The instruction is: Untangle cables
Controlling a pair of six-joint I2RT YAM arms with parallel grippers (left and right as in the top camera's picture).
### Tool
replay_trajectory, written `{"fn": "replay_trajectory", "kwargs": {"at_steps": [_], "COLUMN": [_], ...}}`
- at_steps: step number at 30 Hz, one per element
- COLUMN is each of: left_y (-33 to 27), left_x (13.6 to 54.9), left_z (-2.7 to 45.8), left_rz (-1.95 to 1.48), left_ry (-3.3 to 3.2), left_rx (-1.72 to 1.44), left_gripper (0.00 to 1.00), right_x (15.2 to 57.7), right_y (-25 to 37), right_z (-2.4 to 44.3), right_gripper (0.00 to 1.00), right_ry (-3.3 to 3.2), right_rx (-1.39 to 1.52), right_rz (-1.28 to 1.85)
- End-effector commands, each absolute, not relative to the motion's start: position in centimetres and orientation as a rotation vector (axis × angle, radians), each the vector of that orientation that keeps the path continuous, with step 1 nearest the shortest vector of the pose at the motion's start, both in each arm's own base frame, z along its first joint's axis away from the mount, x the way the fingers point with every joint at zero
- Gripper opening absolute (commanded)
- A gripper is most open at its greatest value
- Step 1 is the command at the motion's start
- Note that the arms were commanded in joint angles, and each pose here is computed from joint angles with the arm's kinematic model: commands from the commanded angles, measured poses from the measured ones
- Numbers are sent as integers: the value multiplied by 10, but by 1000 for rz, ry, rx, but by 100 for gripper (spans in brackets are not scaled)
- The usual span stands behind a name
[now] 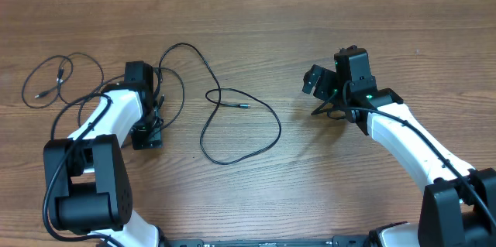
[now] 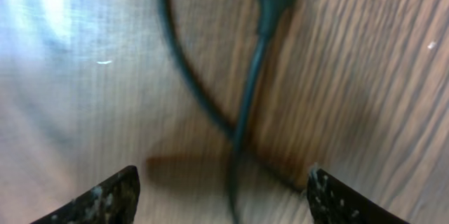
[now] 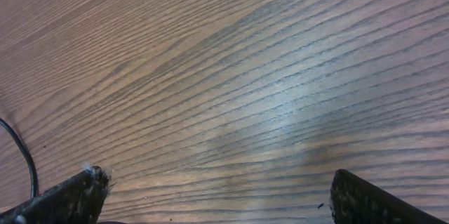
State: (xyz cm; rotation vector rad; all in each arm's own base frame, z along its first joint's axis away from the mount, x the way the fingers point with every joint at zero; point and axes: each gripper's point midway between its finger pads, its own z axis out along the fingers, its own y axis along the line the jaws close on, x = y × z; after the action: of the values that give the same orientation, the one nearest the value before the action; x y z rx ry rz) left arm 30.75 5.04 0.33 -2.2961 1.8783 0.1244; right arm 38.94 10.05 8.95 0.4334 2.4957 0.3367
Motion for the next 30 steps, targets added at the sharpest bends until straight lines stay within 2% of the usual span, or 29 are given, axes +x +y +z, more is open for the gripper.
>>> {"fn": "replay_trajectory", "kwargs": {"at_steps": [1,4,8,9,12,14,16,23,30], "left_y": [62,63,62,62,62,62,62,62,85], "left_x": [297,296,291,289,285,284,284,281,281], "left_z": [-12,-21,-30,-32,-35,-35,-35,-19,60], "left_rz": [174,151,139,141,152,157,162,203,279], "left_ry": [1749,1732,1728,1729,1735,1742,1773,1917,1896], "left_rx": [-2333,-2319,-2317,-2318,-2320,-2317,-2295,-2192,-2007], "left_gripper": [72,66,53,48,20,15,4,4,4], "right_x": [391,391,391,391,391,391,391,391,391], "right_y": [100,100,100,100,100,100,100,100,100], "right_z": [91,91,91,91,91,91,91,91,91], "right_gripper": [100,100,100,100,100,100,100,100,100], "right_ry": [2485,2484,2484,2484,2484,2484,2485,2484,2484], "right_rx": [435,435,437,437,437,437,437,437,437], "right_rz": [331,332,327,327,327,327,327,327,327]}}
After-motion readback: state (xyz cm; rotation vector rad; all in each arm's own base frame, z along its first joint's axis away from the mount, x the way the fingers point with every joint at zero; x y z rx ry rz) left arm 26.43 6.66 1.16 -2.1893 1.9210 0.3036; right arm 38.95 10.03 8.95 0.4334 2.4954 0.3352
